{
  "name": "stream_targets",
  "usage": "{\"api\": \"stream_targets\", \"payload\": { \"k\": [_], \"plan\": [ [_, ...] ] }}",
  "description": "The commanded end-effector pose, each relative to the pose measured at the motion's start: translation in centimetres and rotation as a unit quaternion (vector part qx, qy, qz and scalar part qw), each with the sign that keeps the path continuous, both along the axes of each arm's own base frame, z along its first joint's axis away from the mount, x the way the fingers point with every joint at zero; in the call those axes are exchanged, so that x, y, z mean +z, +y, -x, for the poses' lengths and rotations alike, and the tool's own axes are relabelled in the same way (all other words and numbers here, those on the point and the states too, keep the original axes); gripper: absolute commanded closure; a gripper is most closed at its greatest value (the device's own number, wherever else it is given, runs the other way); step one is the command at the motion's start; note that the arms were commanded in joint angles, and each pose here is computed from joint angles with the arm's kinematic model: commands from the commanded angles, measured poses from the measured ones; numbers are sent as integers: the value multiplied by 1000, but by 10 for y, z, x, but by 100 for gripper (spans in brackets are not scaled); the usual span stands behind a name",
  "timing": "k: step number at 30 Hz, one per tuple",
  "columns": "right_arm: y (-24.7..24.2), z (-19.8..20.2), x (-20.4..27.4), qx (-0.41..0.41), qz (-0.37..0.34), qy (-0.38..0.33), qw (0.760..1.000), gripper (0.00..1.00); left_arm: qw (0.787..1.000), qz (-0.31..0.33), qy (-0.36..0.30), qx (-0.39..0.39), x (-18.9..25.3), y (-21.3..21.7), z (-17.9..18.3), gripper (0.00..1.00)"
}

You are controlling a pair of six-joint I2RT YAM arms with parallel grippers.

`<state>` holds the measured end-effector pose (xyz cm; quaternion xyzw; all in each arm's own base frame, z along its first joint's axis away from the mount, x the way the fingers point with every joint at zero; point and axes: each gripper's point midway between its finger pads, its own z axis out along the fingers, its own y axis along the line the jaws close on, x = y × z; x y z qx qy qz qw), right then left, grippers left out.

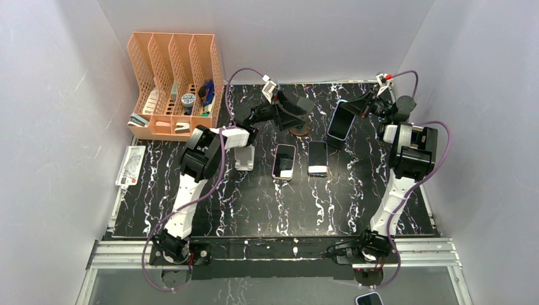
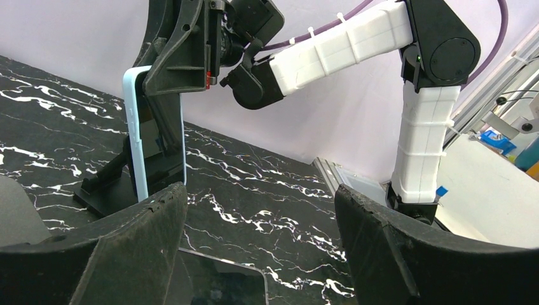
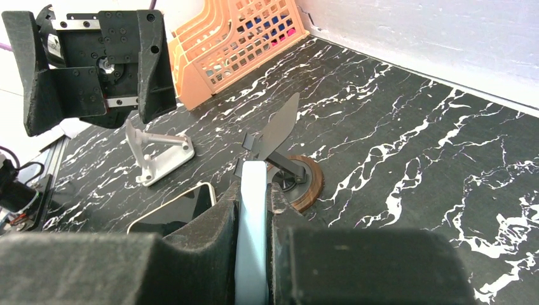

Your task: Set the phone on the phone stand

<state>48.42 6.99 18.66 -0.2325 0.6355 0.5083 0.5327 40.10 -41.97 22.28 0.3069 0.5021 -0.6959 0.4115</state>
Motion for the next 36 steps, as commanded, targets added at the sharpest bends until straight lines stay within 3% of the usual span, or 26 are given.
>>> {"api": "stream_targets", "payload": {
  "k": [1,36],
  "plan": [
    [-6,6,33,-8,14,-58,998,99,998,27,-56,-3,28,5,4,18],
    [-10,4,19,-11,-4,-45,999,99,999,23,-47,-12,22,3,4,17]
  ]
}}
